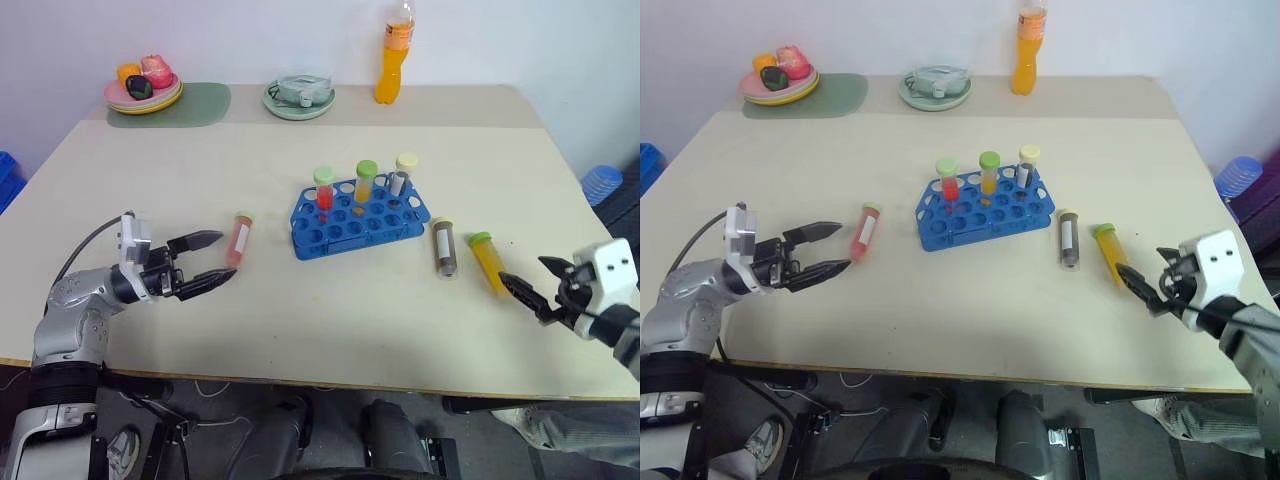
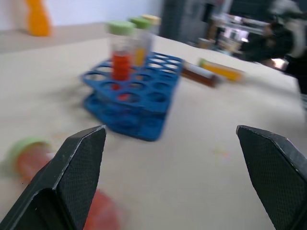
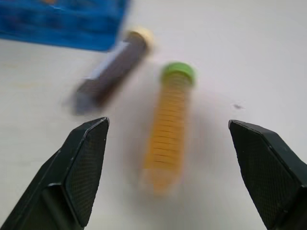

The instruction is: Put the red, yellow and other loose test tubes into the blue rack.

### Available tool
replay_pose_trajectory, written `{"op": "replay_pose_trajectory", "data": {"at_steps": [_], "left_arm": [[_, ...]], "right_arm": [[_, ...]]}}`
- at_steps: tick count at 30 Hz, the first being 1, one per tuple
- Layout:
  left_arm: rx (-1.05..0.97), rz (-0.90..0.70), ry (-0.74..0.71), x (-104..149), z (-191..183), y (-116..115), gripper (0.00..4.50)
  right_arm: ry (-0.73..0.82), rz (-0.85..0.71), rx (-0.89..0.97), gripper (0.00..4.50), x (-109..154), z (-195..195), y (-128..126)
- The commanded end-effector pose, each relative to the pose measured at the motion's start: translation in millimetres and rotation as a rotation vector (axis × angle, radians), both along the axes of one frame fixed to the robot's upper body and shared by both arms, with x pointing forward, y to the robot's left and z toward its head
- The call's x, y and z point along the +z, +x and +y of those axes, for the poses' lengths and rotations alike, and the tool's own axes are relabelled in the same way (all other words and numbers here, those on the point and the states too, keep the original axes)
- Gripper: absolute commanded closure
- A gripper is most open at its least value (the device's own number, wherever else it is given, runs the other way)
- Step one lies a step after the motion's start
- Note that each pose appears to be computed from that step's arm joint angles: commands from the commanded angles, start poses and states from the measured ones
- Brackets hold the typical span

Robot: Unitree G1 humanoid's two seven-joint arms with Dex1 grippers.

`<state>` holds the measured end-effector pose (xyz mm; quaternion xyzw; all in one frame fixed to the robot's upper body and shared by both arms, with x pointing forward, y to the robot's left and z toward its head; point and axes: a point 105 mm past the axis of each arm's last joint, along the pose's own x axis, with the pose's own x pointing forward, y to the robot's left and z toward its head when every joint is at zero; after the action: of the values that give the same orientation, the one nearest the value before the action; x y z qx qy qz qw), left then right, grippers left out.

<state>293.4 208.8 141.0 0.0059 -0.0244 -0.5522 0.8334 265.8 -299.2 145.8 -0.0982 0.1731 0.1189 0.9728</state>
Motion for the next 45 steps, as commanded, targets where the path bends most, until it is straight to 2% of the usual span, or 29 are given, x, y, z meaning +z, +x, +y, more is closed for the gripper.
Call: {"op": "replay_pose_trajectory", "data": {"at_steps": [1,4,9,15,22,36,45], "left_arm": [[-0.083,-0.062,0.037,11,-14,-3,0.06],[-0.151,-0.075,0.068,9,-23,-7,0.06],[-0.205,-0.100,0.091,14,-31,-9,0.06],[-0.229,-0.105,0.099,18,-34,-13,0.06],[-0.231,-0.098,0.097,17,-34,-17,0.06],[-0.216,-0.095,0.094,18,-34,-19,0.06],[-0.207,-0.089,0.094,19,-33,-22,0.06]], "right_arm": [[0.056,0.053,-0.002,0.40,18,7,11],[0.079,0.110,-0.008,0.40,32,8,28],[0.111,0.191,-0.066,0.40,40,7,50],[0.236,0.294,0.005,0.40,52,48,70],[0.240,0.387,0.022,0.40,37,70,77],[0.256,0.419,-0.007,0.40,20,80,102],[0.147,0.464,-0.046,0.40,4,83,112]]}}
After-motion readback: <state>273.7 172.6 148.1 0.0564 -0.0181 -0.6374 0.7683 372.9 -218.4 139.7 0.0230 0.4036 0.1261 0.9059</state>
